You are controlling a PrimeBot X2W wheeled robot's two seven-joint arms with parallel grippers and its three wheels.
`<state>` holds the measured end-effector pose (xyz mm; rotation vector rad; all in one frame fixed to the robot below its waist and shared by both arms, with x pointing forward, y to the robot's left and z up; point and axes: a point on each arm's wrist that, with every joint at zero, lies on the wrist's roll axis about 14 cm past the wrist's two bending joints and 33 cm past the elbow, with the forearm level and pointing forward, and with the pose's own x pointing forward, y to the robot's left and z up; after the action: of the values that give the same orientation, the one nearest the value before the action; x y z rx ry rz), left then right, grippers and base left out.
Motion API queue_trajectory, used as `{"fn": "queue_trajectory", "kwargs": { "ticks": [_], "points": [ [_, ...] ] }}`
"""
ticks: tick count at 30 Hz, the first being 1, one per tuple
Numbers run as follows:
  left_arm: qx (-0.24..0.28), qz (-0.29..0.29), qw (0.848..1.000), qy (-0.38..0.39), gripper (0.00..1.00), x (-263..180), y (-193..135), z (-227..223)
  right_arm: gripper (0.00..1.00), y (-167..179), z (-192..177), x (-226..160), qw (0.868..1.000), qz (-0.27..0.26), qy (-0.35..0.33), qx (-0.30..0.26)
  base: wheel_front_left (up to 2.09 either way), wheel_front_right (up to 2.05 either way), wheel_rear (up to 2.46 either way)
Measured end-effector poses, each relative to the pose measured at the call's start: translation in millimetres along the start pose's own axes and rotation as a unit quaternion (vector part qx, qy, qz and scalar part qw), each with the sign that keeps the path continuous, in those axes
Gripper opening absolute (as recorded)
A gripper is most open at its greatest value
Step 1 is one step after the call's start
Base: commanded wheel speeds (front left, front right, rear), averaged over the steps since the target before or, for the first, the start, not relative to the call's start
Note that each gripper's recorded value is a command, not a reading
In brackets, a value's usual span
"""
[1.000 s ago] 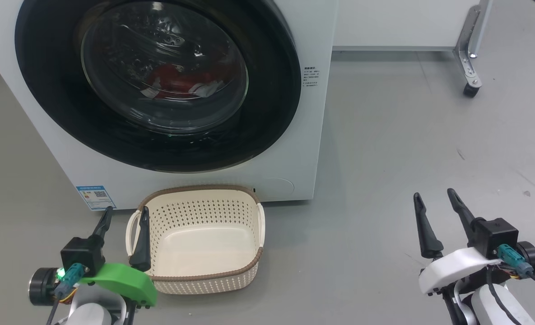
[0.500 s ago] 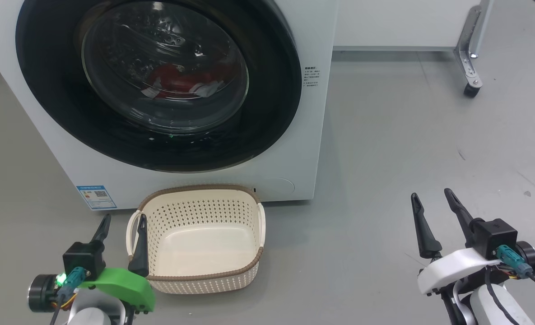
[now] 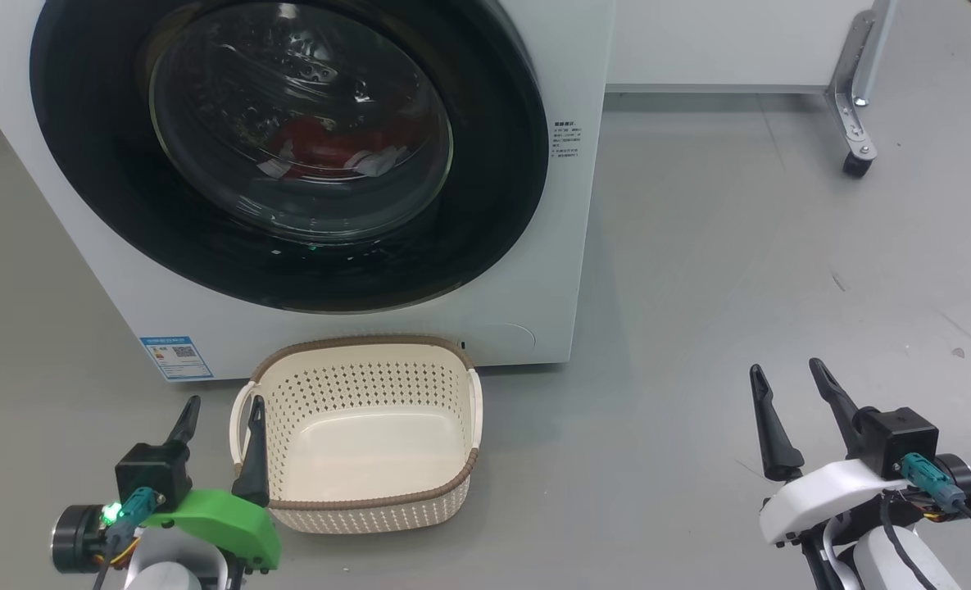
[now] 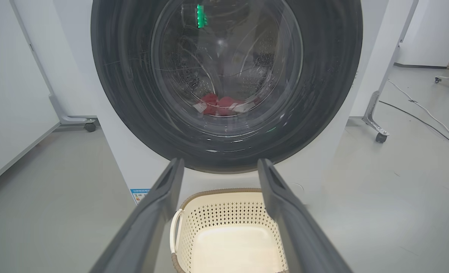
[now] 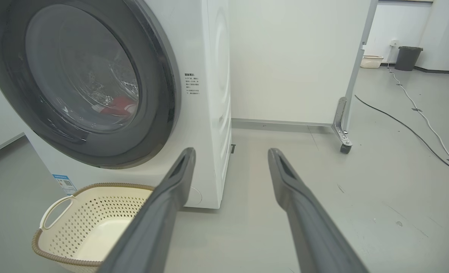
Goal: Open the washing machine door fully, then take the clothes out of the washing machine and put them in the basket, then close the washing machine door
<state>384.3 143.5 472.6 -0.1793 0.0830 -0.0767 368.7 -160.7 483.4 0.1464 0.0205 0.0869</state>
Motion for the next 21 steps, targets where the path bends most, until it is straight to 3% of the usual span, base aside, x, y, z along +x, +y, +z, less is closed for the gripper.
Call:
{"fn": "queue_trajectory", "kwargs": {
  "ticks": [9,10,11,21],
  "points": [
    [0.000,0.002,1.000,0.001,1.00,0.6,0.5,-0.5,1.00,-1.9,-1.2,0.1,1.000,-0.003,0.002,0.001,0.00,0.00,0.00],
    [0.000,0.002,1.000,0.001,1.00,0.7,0.5,-0.8,0.46,-2.4,-1.2,0.2,1.000,-0.004,0.002,0.001,0.00,0.00,0.00],
    [0.000,0.002,1.000,0.002,1.00,0.7,0.5,-1.1,0.00,-2.8,-1.3,0.3,1.000,-0.005,0.002,0.001,0.00,0.00,0.00],
    [-0.001,0.003,1.000,0.003,1.00,2.0,0.8,-1.6,0.00,0.2,-2.1,1.7,1.000,-0.003,0.002,0.017,0.00,0.00,0.00]
  ]
}}
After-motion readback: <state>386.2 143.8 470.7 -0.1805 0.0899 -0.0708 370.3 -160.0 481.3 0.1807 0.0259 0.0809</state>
